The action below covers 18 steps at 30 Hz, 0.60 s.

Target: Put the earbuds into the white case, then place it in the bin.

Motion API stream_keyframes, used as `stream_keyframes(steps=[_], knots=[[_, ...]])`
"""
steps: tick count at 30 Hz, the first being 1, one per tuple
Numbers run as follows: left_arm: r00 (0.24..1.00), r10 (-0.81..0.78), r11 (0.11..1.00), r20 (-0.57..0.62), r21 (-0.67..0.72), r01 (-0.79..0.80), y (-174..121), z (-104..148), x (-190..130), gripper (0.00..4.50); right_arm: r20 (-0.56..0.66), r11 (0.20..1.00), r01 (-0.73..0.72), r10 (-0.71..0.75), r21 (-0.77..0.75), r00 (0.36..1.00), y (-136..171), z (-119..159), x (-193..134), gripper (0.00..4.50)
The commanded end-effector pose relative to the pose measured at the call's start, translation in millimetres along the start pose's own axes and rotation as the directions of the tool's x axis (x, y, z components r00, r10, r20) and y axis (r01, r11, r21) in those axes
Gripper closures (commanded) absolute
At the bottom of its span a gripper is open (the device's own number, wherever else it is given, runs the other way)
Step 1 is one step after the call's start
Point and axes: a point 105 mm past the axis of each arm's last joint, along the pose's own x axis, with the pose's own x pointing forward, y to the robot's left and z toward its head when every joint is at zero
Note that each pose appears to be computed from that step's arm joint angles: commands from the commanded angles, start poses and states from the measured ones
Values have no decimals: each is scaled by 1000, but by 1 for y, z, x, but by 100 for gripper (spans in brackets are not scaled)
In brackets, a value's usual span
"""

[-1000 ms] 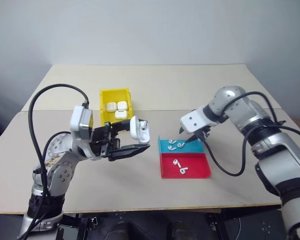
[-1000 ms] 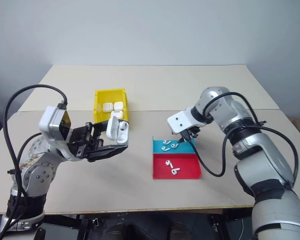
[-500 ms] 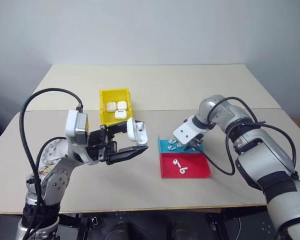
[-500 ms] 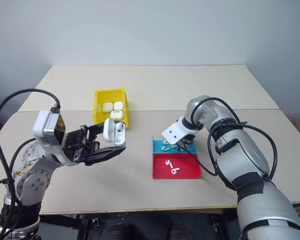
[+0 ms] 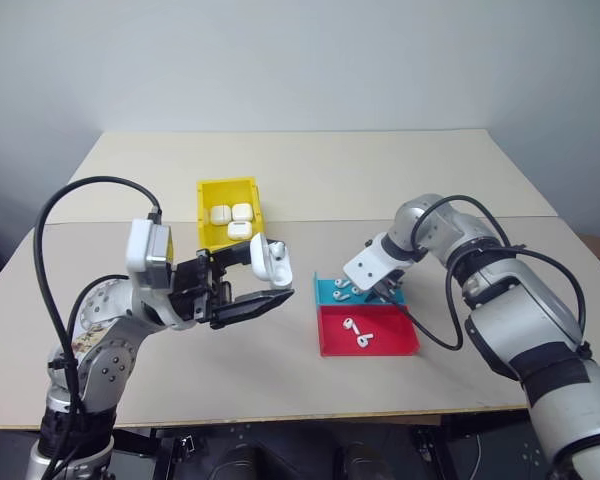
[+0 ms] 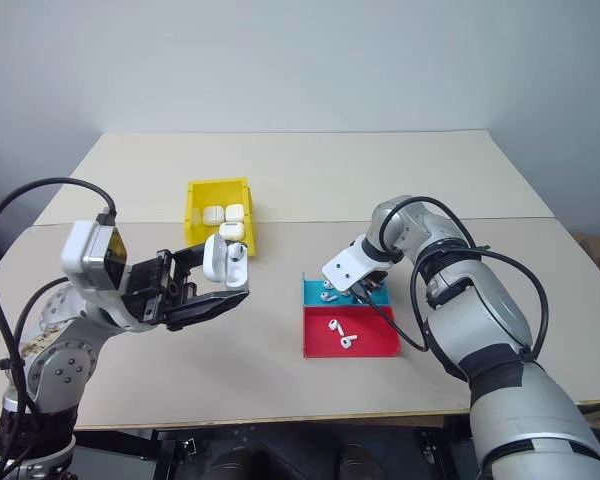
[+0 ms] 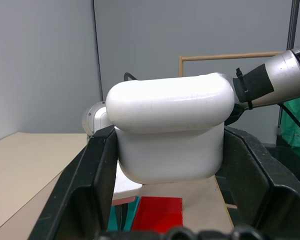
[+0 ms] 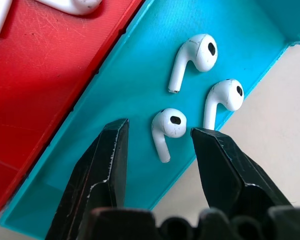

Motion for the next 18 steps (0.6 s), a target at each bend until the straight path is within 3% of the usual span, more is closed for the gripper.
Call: stream_keyframes(steps=[1, 5, 13, 18], knots=[[1000, -15, 999, 11, 52, 14, -5, 10, 1, 168, 17, 1000, -14, 14, 3, 1000, 2, 2, 5, 267], [1000, -11, 998, 9, 54, 11, -4, 10, 1, 168, 23, 1000, -13, 13, 3, 1000, 3, 3, 7, 385], [1000, -13, 999, 11, 52, 13, -3, 10, 1, 168, 41, 995, 46, -50, 85, 998, -1, -2, 0, 387], [998, -51, 998, 23, 43, 50, 0, 10, 3, 168, 197, 927, 185, -258, 327, 946, -17, -3, -56, 387]])
